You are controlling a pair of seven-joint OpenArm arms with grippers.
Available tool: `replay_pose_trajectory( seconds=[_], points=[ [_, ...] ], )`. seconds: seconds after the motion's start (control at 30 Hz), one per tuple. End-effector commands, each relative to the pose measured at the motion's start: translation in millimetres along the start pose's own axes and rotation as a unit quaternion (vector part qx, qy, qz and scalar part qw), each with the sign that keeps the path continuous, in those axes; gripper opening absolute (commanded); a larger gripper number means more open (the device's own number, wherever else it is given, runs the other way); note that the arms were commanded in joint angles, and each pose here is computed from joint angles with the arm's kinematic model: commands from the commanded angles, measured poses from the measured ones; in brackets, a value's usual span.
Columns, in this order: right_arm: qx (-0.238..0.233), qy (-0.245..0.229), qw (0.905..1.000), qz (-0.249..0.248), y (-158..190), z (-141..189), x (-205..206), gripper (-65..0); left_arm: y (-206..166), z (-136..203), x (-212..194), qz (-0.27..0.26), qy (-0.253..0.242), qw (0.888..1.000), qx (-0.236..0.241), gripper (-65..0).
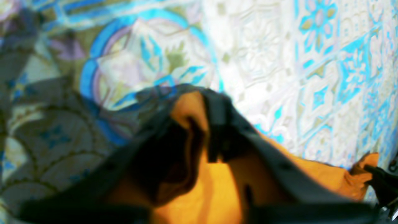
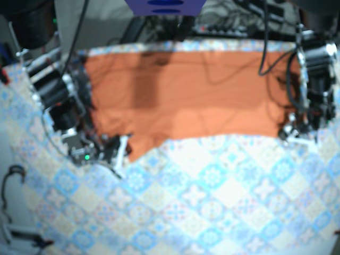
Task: Fold the T-shirt properly
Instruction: 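Close both grippers on the shirt's side edges, then pull both held edges toward the robot, folding the shirt over itself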
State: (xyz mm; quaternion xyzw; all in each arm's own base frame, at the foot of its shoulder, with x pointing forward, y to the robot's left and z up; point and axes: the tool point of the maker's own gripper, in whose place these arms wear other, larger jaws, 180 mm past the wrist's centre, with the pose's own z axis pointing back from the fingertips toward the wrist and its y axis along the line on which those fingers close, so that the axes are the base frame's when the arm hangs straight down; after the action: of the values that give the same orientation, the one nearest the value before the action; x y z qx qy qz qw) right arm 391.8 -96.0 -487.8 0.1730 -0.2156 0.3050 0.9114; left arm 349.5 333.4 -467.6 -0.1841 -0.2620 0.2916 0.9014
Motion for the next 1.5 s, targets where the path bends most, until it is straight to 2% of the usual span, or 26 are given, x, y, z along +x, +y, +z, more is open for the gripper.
replay_pose_trajectory(
  seconds=[0.0, 0.03, 0.27, 0.53, 0.67, 0.77, 0.83, 0.93, 1.17, 1.33, 1.47],
  points=[
    [0.020, 0.058, 0.9980, 0.018, 17, -8, -26, -61.1, -1, 4, 6, -0.007, 0.005, 1.000, 0.004, -61.5],
    [0.020, 0.058, 0.9980, 0.018, 17, -8, -26, -61.1, 0, 4, 5, -0.007, 0.005, 1.000, 0.004, -65.0],
    [0.020, 0.058, 0.9980, 0.018, 17, -8, -26, -61.2, 2, 4, 1, -0.010, 0.009, 1.000, 0.006, -65.0],
    [0.023, 0.031, 0.9982, 0.046, 23, -6, 0, -61.4, 5, 12, -3, -0.047, 0.007, 0.999, 0.009, -65.0],
    [0.023, 0.029, 0.9984, 0.044, 23, -6, 0, -65.0, 10, 23, 0, -0.089, 0.010, 0.996, 0.024, -65.0],
    [0.025, 0.032, 0.9984, 0.038, 23, -7, -11, -65.0, 11, 33, 6, -0.131, 0.002, 0.991, 0.036, -65.0],
    [0.024, 0.021, 0.9981, 0.052, 23, -2, -5, -65.0, 13, 38, 6, -0.159, 0.004, 0.986, 0.047, -65.0],
    [-0.001, 0.000, 0.9980, 0.064, 10, 10, 3, -65.0, 19, 47, 12, -0.195, 0.004, 0.978, 0.068, -65.0],
    [-0.019, -0.013, 0.9969, 0.076, -7, 28, -1, -65.0, 20, 59, 10, -0.233, 0.000, 0.970, 0.075, -65.0],
    [-0.037, -0.058, 0.9965, 0.048, -21, 48, 4, -65.0, 15, 63, 7, -0.253, -0.003, 0.965, 0.071, -65.0],
    [-0.048, -0.087, 0.9937, 0.051, -27, 66, 9, -65.0, 10, 66, 6, -0.267, -0.006, 0.961, 0.068, -65.0]
  ],
)
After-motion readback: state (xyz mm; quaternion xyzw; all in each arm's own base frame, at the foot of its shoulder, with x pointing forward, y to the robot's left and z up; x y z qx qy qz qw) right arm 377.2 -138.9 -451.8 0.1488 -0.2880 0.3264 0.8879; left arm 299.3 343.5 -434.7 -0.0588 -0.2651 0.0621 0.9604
